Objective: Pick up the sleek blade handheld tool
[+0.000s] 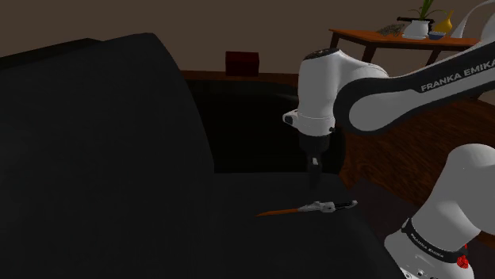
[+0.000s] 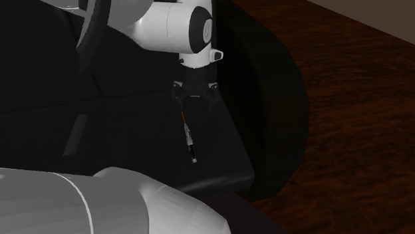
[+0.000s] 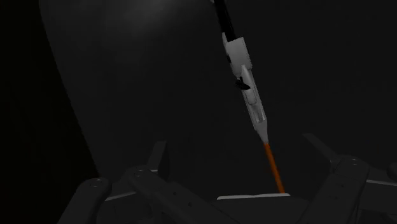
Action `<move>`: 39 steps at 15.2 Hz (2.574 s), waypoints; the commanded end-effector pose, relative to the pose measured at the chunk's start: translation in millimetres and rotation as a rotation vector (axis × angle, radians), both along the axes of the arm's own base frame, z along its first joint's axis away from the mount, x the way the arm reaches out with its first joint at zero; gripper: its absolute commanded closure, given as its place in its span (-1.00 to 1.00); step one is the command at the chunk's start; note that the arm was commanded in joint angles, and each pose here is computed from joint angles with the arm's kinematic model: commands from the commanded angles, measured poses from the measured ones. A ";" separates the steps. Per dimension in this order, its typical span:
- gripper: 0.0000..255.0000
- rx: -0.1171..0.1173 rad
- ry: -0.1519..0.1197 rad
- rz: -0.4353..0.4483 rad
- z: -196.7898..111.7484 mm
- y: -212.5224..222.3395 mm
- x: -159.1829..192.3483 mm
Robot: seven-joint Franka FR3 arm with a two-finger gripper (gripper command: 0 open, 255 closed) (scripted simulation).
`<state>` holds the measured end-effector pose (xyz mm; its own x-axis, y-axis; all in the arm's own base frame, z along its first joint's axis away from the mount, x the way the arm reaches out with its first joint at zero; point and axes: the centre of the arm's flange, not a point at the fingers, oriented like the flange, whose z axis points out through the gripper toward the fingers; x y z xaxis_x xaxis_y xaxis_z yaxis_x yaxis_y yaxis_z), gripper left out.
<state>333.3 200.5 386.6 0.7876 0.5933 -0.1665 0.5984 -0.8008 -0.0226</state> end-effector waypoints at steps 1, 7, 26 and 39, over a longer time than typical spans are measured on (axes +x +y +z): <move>-1.00 -0.002 -0.005 0.079 -19.4 21.4 -5.0; -1.00 -0.009 -0.013 0.217 -63.1 57.8 -16.1; 1.00 -0.009 -0.013 0.217 -82.0 57.8 -16.1; 1.00 -0.009 -0.013 0.217 -13.4 57.8 -16.1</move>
